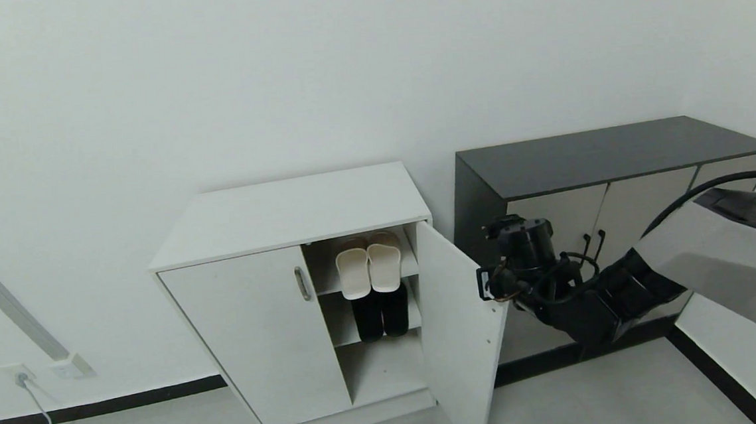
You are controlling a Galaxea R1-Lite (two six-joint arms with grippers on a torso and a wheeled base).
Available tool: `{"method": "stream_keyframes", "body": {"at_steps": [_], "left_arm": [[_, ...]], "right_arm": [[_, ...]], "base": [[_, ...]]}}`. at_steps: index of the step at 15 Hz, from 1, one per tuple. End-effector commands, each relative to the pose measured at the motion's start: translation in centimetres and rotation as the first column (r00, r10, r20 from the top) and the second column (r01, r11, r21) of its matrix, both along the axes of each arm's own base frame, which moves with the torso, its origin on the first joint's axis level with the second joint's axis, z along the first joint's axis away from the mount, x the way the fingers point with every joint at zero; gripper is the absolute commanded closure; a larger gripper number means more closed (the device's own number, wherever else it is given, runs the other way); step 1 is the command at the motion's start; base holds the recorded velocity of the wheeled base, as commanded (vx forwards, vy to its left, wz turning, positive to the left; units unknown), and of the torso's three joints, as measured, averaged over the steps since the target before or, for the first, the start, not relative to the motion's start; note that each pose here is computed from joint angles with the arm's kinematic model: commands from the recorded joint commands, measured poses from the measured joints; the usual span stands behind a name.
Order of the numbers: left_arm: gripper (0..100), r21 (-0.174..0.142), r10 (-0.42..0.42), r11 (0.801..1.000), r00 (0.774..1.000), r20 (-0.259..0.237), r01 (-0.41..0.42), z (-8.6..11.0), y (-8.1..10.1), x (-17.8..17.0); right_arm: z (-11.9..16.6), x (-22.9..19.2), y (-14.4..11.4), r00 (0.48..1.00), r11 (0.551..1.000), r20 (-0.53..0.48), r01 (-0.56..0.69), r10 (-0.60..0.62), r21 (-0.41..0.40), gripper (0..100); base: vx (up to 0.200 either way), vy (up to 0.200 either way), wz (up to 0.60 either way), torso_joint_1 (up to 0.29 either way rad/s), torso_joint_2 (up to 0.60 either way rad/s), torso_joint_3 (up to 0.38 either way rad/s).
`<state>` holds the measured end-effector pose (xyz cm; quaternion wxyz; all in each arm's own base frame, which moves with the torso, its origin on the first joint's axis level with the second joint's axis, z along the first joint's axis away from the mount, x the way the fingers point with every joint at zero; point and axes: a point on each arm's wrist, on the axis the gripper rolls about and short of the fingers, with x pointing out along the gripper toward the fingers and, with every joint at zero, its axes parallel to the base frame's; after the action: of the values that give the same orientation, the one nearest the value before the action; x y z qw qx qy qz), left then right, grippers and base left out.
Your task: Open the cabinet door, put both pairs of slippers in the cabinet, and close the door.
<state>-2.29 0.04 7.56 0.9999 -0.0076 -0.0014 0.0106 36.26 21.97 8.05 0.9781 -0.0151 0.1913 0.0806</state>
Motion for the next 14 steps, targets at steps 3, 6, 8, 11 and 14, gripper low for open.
{"method": "stream_keyframes", "body": {"at_steps": [3,6,8,11,14], "left_arm": [[100,0.0,0.002,1.0,1.0,-0.001,-0.002,0.0,0.0,0.0],[100,0.0,0.002,1.0,1.0,-0.001,-0.002,0.0,0.0,0.0],[100,0.0,0.002,1.0,1.0,-0.001,-0.002,0.0,0.0,0.0],[100,0.0,0.002,1.0,1.0,-0.001,-0.002,0.0,0.0,0.0],[100,0.0,0.002,1.0,1.0,-0.001,-0.002,0.0,0.0,0.0]], "right_arm": [[2.2,-6.4,4.3,0.985,0.984,0.021,-0.174,0.173,0.044,100],[3.0,-8.3,4.6,0.968,0.965,0.04,-0.251,0.249,0.078,100],[3.0,-8.8,4.0,0.958,0.957,0.074,-0.283,0.277,0.069,100],[2.9,-9.3,3.8,0.946,0.946,0.085,-0.319,0.313,0.062,100],[2.7,-9.3,3.9,0.943,0.944,0.091,-0.325,0.32,0.053,100]], "base": [[0.0,0.0,0.0,0.0,0.0,0.0],[0.0,0.0,0.0,0.0,0.0,0.0],[0.0,0.0,0.0,0.0,0.0,0.0],[0.0,0.0,0.0,0.0,0.0,0.0],[0.0,0.0,0.0,0.0,0.0,0.0]]}}
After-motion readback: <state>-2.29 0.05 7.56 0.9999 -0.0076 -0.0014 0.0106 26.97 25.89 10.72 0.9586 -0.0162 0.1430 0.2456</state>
